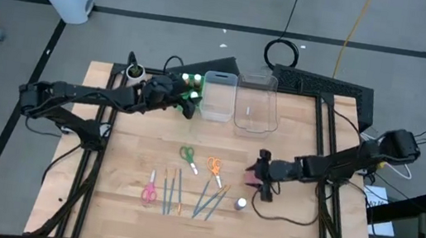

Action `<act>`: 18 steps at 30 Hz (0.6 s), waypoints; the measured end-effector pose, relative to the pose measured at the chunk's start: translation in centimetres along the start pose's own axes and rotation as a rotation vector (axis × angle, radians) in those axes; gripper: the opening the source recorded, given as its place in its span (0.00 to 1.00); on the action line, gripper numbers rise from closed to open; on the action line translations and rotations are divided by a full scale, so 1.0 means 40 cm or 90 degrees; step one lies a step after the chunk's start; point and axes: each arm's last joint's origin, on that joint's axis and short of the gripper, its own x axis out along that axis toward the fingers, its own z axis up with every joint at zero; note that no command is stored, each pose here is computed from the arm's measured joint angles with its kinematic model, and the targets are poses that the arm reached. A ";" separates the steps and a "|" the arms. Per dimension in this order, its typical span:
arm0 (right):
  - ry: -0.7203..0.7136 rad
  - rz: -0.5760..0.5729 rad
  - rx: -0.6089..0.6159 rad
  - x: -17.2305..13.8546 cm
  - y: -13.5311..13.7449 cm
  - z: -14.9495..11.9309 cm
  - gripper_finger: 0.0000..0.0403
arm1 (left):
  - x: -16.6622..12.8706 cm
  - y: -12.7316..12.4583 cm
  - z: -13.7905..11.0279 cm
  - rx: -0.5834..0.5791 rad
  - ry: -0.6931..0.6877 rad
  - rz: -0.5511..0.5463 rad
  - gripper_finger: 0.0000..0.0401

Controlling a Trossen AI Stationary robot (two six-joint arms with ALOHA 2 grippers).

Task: Pick & Place Paint Supplies
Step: Put the purple paint bottle into the green bin

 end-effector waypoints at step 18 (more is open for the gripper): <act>-0.007 0.116 -0.032 0.053 0.173 -0.063 0.78 | -0.016 -0.064 -0.004 -0.036 -0.026 -0.067 0.71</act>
